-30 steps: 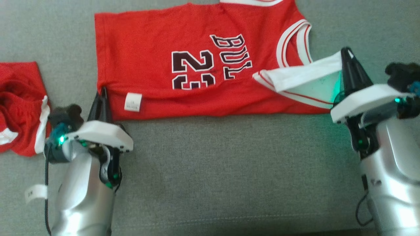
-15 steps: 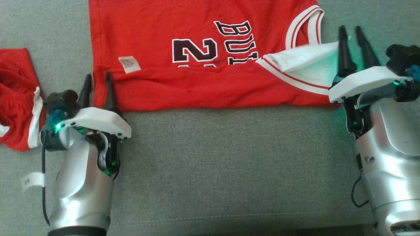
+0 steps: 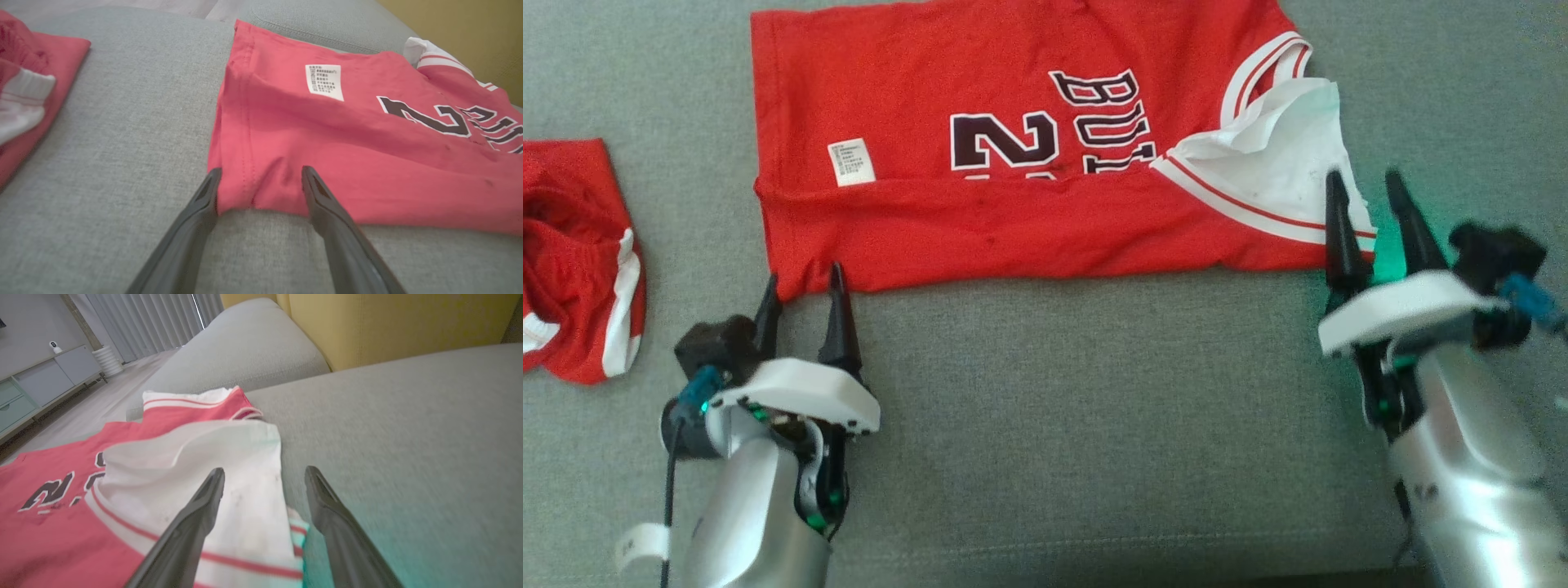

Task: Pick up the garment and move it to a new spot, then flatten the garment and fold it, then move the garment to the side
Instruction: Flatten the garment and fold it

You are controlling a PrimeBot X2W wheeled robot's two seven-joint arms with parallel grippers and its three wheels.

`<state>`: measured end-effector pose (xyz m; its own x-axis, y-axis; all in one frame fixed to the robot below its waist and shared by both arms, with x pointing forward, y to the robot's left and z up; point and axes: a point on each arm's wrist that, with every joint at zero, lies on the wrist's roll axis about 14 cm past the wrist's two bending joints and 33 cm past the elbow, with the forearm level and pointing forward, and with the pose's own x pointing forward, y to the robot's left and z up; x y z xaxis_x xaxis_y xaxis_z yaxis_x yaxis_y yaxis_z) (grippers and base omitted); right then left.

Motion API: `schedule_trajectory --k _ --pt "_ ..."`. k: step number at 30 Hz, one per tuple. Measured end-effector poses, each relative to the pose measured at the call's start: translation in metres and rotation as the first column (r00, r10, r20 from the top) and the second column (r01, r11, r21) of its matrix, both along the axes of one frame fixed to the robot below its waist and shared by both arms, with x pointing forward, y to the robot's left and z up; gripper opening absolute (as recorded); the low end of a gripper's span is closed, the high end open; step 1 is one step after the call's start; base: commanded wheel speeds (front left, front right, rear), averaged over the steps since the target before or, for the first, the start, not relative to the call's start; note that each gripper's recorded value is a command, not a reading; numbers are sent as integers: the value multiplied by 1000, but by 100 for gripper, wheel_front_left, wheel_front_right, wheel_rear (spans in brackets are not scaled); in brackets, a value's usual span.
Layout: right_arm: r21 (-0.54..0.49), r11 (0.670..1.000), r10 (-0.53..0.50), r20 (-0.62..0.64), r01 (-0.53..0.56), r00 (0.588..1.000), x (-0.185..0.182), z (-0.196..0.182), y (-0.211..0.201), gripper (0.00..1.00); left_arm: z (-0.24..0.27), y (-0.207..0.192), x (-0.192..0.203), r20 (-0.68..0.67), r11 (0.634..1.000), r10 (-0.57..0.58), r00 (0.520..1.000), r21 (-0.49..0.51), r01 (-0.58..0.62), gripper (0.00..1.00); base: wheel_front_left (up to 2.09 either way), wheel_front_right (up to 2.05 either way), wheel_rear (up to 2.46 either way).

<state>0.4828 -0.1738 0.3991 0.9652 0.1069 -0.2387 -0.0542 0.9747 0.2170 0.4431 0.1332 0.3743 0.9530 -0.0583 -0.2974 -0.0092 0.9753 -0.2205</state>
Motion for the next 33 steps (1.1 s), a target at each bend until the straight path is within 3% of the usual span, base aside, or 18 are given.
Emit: schedule_trajectory --k 7,13,14,15,16,17,33 --pt "8 1000 -3 -86 4 996 -35 -24 -1 100 1 -6 -12 -6 1000 -10 1000 -7 10 100 0 0 0" --pt "-11 1000 12 -125 -14 992 -42 -33 2 100 2 -5 -12 -4 1000 -6 1000 -5 6 100 0 0 0" --pt "-13 1000 17 -139 -18 990 -44 -36 4 96 1 -6 -13 -7 1000 -7 1000 -5 7 100 0 0 0" --pt "-13 1000 22 -147 -24 989 -44 -38 6 67 0 -6 -13 -9 1000 -7 1000 -5 7 100 0 0 0" --pt "-19 999 31 -157 -34 987 -43 -40 8 13 -1 -6 -14 -14 1000 -9 1000 -5 9 100 0 0 0" --pt "-23 999 39 -159 -43 987 -42 -40 9 0 -3 -7 -15 -18 1000 -14 1000 -8 14 100 0 0 0" --pt "-16 997 68 -151 -71 986 -37 -37 18 0 -21 -1 -3 -65 998 28 998 -50 -31 100 0 0 0"
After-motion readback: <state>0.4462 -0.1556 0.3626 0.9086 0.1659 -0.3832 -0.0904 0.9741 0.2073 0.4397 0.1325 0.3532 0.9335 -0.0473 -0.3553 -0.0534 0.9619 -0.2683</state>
